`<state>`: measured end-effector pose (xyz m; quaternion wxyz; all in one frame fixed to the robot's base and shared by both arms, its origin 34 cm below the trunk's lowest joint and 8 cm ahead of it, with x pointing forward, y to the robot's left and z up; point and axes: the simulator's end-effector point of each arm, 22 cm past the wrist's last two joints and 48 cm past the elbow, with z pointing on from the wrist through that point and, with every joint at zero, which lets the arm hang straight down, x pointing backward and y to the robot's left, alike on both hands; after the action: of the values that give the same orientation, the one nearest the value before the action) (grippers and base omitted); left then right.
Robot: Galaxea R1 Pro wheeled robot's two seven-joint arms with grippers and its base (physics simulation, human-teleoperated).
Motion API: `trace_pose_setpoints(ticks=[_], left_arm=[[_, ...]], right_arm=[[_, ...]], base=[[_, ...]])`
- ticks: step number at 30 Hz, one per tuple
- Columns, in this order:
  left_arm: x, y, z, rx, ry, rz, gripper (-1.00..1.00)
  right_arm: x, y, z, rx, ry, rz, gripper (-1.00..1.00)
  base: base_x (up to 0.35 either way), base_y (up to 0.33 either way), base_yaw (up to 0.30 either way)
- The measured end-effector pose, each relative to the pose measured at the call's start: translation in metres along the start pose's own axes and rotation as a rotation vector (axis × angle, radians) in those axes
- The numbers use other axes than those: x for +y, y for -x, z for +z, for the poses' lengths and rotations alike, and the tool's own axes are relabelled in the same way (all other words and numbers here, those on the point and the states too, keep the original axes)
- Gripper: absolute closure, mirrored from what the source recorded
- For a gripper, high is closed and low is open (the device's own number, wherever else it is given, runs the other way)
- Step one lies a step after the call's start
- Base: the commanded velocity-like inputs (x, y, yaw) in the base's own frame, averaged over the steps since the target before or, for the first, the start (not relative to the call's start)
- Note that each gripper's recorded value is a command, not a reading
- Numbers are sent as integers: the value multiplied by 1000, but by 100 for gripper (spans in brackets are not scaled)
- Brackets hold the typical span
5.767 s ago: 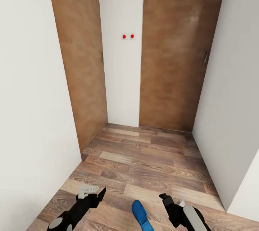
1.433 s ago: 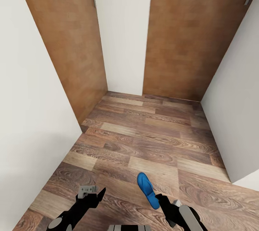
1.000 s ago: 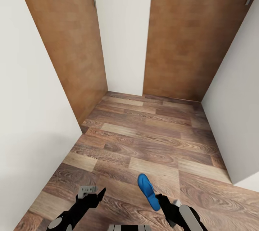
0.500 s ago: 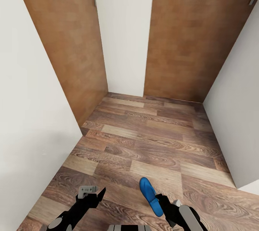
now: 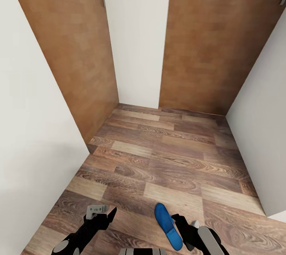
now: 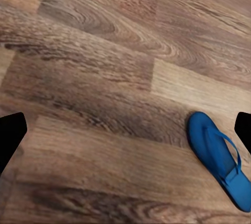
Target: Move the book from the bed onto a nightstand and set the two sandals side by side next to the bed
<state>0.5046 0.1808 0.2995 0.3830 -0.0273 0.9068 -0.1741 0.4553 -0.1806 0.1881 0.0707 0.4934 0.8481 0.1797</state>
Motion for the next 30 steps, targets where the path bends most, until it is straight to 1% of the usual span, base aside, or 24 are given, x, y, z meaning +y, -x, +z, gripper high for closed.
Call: trace_pose_setpoints(ticks=[22,30], left_arm=[[0,0,0,1,0,0,-100],[0,-1,0,2,0,-1,-100]], right_arm=[[2,0,0,-9,5,10,-100],[11,-2,0,-10,18,15,-100]], base=[[6,0,0],[0,0,0]])
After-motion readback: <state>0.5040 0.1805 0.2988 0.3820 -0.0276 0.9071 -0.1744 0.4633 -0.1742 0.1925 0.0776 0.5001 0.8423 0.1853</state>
